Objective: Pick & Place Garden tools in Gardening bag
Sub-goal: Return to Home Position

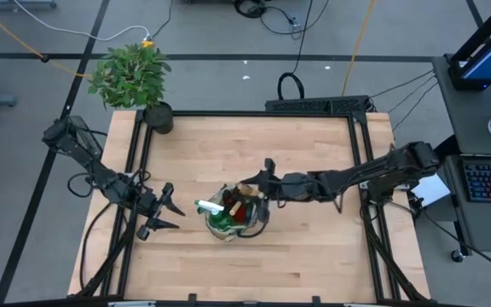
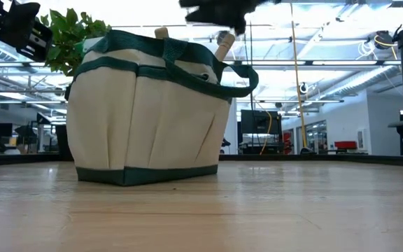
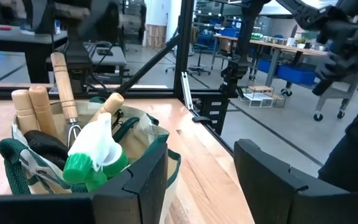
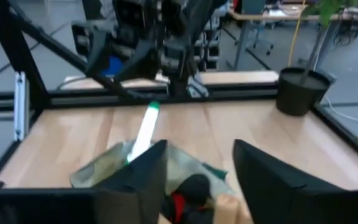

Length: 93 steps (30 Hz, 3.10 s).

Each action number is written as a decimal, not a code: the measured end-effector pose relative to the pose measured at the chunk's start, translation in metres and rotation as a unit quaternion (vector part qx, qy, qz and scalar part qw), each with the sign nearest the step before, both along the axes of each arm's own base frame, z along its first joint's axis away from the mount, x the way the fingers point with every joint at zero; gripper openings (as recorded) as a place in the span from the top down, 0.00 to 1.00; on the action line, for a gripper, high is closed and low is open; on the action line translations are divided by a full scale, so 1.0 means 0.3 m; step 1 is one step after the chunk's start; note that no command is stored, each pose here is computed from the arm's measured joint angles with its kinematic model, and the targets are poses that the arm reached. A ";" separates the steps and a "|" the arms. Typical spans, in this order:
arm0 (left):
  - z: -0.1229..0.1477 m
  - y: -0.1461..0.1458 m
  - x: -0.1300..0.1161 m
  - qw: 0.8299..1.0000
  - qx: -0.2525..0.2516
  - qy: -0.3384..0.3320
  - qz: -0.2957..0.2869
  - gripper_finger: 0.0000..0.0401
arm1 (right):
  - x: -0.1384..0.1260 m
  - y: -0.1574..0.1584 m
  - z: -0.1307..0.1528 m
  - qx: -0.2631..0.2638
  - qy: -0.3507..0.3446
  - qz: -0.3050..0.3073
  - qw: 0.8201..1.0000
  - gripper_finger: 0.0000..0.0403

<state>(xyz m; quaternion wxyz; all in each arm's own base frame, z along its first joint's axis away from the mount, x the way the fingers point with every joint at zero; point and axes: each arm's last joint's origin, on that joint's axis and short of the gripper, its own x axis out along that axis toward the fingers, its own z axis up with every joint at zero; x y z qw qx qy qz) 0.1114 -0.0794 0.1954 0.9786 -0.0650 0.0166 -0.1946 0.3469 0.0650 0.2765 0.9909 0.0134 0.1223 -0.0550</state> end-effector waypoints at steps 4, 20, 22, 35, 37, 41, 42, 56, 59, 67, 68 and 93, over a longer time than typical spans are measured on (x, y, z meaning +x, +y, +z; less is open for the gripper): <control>0.000 -0.002 -0.001 1.000 0.006 -0.003 -0.013 0.52 | -0.064 -0.014 0.036 -0.003 0.015 0.002 1.000 0.73; 0.002 0.035 0.010 0.999 0.028 -0.009 0.015 0.52 | -0.443 -0.081 -0.017 0.072 -0.027 0.031 0.997 1.00; -0.003 0.048 0.012 0.999 0.032 -0.001 0.025 0.52 | -0.488 -0.091 -0.033 0.080 -0.036 0.028 0.996 1.00; 0.001 0.137 -0.031 0.997 0.016 0.005 0.071 0.52 | -0.689 -0.137 -0.168 0.100 -0.081 0.026 0.991 1.00; -0.002 0.144 -0.047 0.997 0.017 0.006 0.068 0.52 | -0.706 -0.140 -0.196 0.101 -0.082 0.026 0.991 1.00; 0.000 0.156 -0.076 0.998 0.012 -0.005 0.067 0.52 | -0.731 -0.146 -0.251 0.100 -0.079 0.025 0.992 1.00; -0.002 0.158 -0.082 0.998 0.013 -0.004 0.068 0.52 | -0.736 -0.147 -0.260 0.100 -0.080 0.025 0.991 1.00; -0.010 0.164 -0.096 0.997 0.040 -0.001 0.068 0.52 | -0.784 -0.158 -0.323 0.104 -0.040 0.019 0.994 1.00; -0.010 0.164 -0.096 0.997 0.044 -0.003 0.067 0.52 | -0.788 -0.159 -0.321 0.099 -0.044 0.019 0.994 1.00; -0.014 0.164 -0.096 0.997 0.046 0.003 0.067 0.52 | -0.818 -0.175 -0.301 0.056 -0.080 -0.019 0.995 1.00; -0.014 0.164 -0.096 0.997 0.047 0.003 0.067 0.52 | -0.823 -0.176 -0.305 0.057 -0.075 -0.017 0.995 1.00; -0.019 0.166 -0.095 0.996 0.053 0.009 0.076 0.52 | -0.849 -0.176 -0.375 0.037 -0.060 0.013 0.997 1.00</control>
